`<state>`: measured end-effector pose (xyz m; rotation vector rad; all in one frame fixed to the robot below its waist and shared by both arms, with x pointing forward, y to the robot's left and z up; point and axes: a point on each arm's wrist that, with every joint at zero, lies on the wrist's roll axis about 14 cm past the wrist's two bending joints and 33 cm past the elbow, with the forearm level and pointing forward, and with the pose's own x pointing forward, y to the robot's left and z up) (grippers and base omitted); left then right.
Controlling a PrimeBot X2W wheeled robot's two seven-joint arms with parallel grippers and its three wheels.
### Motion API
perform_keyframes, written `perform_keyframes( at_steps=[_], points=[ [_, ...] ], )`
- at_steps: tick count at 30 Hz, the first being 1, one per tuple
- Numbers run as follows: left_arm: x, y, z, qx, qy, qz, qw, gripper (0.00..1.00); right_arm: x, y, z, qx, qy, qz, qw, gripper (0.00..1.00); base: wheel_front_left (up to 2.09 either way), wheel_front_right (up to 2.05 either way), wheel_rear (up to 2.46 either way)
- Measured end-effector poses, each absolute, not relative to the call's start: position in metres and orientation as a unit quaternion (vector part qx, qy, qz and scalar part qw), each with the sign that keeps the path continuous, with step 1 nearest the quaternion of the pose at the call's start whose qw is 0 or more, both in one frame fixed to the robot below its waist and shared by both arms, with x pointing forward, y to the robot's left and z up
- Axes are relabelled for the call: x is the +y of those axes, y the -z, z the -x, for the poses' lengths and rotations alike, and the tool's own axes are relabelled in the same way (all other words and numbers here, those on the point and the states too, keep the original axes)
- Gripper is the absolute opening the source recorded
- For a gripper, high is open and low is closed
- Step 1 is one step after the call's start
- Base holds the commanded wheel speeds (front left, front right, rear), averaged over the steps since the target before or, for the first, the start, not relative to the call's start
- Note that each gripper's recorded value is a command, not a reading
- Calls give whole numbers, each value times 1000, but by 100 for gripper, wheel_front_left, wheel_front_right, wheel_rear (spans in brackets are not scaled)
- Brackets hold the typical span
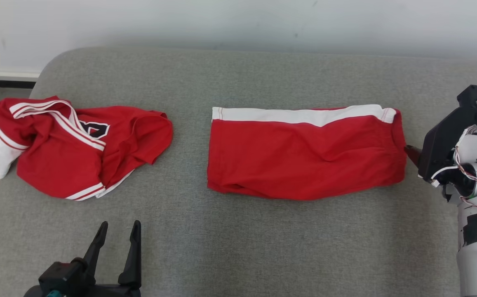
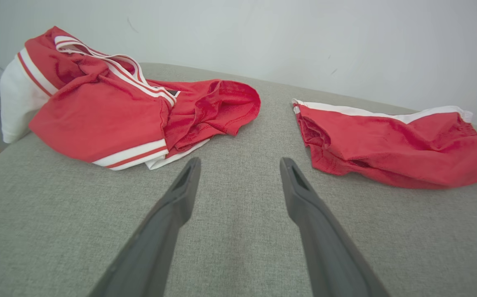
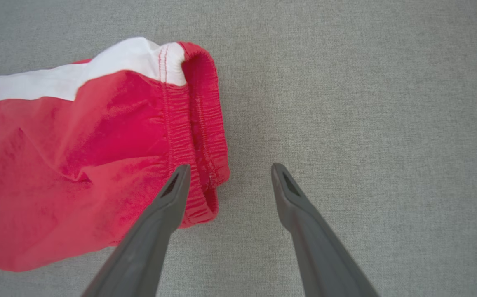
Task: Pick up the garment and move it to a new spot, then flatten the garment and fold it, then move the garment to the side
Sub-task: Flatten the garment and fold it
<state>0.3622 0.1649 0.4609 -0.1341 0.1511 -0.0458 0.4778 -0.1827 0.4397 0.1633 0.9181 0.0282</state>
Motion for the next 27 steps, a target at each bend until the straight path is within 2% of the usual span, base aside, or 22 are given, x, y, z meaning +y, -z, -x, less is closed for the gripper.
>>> perform_keyframes(
  at_steps=[13,27],
  points=[
    [172,-450,-360,87,10,67,994,100,-176,-412,-491,477,-6,-97,873,100,0,0,0],
    [172,-445,-365,92,9,66,994,100,-170,-431,-511,439,-16,-82,894,100,0,0,0]
  ],
)
